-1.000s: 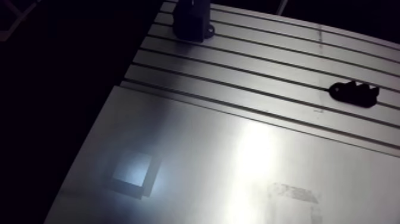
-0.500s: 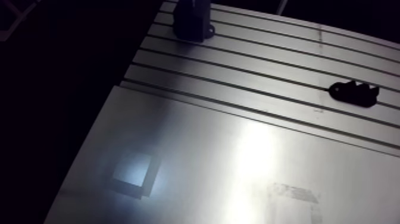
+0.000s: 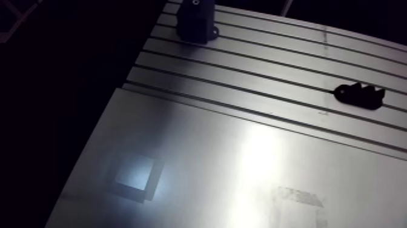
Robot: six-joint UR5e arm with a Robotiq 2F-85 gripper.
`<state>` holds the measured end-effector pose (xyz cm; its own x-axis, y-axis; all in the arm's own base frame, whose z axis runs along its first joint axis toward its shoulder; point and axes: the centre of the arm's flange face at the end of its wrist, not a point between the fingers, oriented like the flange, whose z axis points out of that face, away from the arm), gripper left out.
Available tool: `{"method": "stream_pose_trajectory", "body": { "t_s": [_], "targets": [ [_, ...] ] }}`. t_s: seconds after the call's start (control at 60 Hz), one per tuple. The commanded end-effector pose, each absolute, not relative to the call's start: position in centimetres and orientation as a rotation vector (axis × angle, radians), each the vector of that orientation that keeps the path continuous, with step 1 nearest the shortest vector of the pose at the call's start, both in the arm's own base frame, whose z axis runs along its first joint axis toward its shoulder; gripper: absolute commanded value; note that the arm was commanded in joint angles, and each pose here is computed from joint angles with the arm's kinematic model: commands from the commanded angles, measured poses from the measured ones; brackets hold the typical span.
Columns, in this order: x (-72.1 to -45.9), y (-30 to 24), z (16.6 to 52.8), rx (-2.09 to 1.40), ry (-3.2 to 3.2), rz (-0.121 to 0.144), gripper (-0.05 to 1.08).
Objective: Pick up the M10 bolt and insert it into the hole until fully seated.
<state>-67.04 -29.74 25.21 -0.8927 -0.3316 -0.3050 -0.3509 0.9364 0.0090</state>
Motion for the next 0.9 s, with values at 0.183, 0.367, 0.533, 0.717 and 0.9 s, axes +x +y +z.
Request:
{"method": "stream_pose_trajectory", "body": {
  "t_s": [0.183,0.367,0.533,0.717,0.9],
  "targets": [
    [-64.9,-28.8,34.1,-0.516,2.842,0.087,0.0],
    [-60.9,-24.7,38.8,-0.462,2.852,0.086,0.0],
    [-58.7,-18.3,42.8,-0.324,2.919,0.067,0.0],
    [-57.5,-11.6,45.7,-0.169,2.997,0.056,0.0],
    [-56.3,-9.0,46.8,-0.102,3.05,0.058,0.01]
  ]
}}
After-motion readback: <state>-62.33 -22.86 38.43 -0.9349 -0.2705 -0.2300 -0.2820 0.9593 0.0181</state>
